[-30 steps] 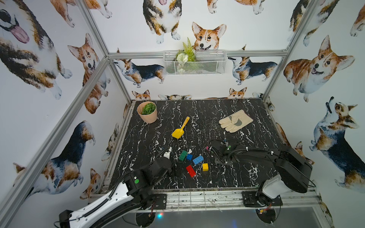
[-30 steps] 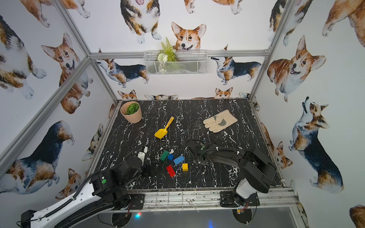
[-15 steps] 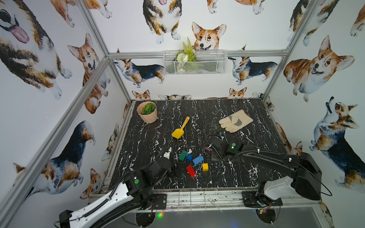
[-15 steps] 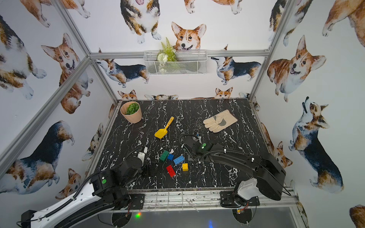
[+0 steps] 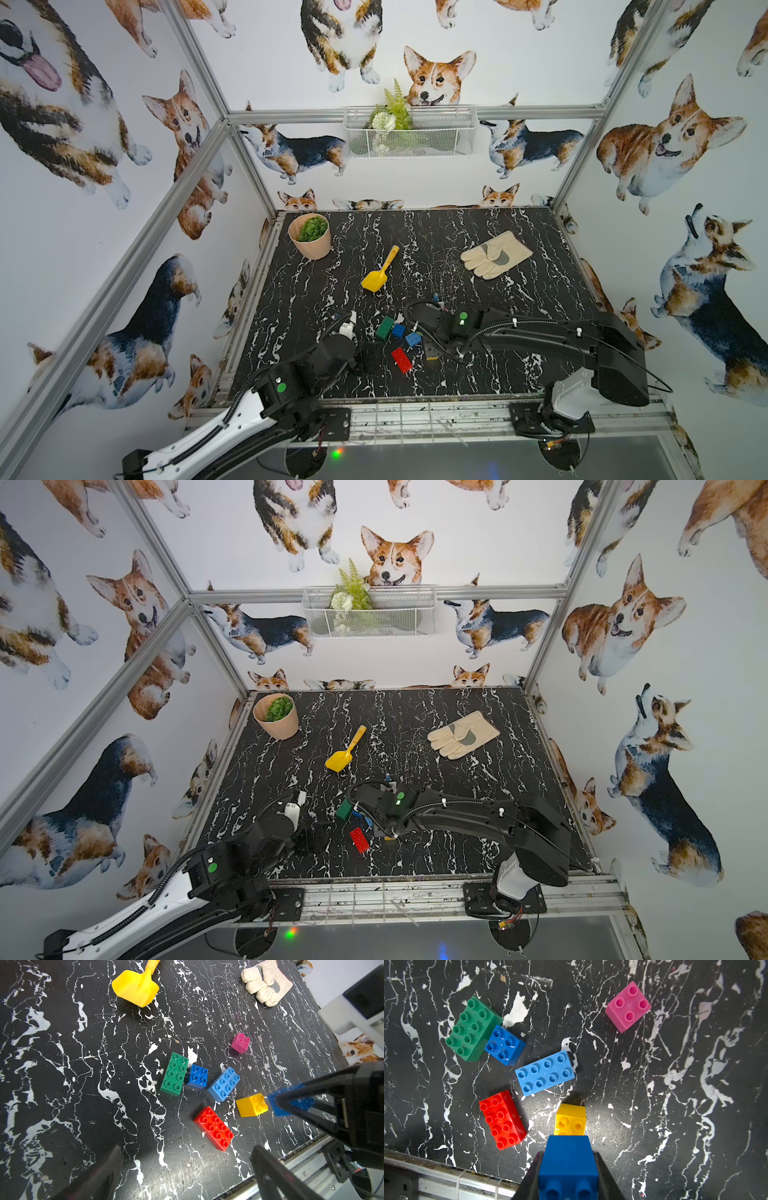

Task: Assemble a spoon with lego
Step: Assemble the lego brick with the lego brick.

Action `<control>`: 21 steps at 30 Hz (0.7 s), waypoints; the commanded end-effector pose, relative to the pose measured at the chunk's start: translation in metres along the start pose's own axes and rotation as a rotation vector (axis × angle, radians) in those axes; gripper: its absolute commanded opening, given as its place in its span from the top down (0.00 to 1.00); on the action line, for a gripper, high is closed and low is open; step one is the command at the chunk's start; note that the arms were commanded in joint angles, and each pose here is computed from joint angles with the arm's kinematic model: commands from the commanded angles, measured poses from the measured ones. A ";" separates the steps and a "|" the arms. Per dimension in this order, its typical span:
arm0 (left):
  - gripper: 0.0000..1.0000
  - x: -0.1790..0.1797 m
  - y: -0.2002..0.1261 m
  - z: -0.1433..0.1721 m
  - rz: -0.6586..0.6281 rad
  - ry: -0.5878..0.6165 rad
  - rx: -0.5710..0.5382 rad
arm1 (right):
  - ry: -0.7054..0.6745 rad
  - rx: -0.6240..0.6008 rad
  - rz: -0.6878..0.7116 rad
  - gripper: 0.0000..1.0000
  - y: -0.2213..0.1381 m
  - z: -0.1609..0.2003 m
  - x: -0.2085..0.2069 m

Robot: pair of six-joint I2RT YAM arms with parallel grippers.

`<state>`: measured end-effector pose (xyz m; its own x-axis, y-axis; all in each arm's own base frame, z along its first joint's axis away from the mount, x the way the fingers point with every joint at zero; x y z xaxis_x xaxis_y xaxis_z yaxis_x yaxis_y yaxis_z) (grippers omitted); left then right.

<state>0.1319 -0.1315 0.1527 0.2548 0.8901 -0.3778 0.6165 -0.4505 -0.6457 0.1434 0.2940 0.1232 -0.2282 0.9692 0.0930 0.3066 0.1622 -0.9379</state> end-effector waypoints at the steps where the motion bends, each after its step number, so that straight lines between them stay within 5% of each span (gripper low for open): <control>1: 0.00 0.003 -0.002 0.001 -0.010 -0.017 -0.003 | 0.041 -0.003 0.002 0.95 0.006 0.000 0.004; 21: 0.00 0.008 -0.006 0.003 -0.009 -0.022 -0.008 | 0.055 -0.004 0.049 0.96 0.025 0.006 -0.002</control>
<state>0.1278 -0.1253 0.1537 0.2511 0.8861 -0.3895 0.6203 -0.4563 -0.6380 0.1446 0.2967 0.1014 -0.1866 0.9799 0.0706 0.3082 0.1266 -0.9429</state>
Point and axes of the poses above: each gripper's point midway between its finger pads, its own y axis out along the fingers, its own x axis along the line the jaws close on, z = x × y, the point moved 3 cm from there along -y, back along the fingers
